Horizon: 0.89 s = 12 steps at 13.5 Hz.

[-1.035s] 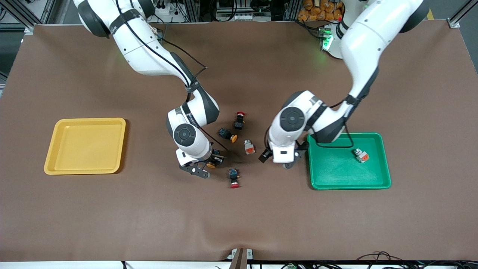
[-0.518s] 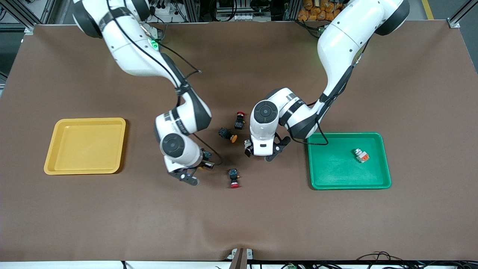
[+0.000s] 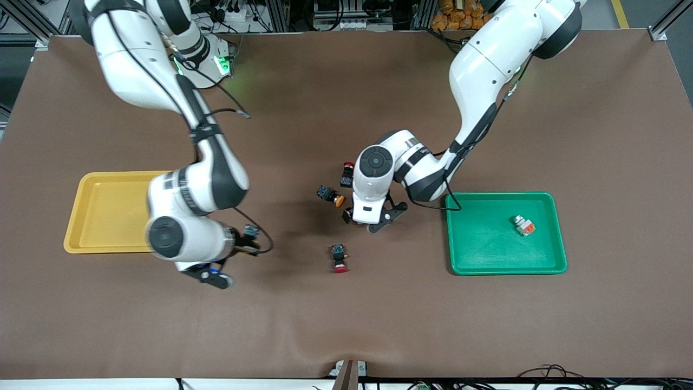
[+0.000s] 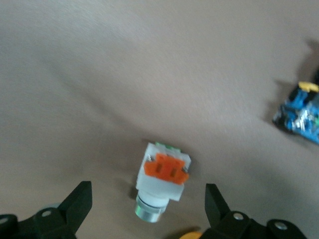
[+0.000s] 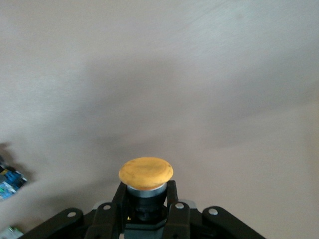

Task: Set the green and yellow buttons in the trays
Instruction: 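Carry the yellow button to the yellow tray while the left gripper carries another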

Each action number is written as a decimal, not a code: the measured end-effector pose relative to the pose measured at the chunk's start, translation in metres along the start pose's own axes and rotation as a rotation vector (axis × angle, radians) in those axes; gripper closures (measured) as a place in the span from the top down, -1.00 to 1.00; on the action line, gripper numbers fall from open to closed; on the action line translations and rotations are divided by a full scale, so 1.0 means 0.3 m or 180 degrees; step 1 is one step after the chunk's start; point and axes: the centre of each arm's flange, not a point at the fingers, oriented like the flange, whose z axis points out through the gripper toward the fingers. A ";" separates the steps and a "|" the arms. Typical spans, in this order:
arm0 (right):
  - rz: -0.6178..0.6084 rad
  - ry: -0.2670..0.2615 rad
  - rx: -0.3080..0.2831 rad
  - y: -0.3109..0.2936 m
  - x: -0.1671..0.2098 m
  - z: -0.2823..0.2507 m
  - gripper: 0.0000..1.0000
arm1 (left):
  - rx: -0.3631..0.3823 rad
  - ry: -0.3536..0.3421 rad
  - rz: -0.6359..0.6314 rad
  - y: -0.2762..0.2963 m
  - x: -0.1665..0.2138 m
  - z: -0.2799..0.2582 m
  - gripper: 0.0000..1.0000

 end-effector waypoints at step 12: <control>-0.0897 -0.0336 -0.0445 0.951 0.243 -0.041 -0.34 | -0.0001 0.0020 0.0403 -0.002 0.055 0.030 -0.18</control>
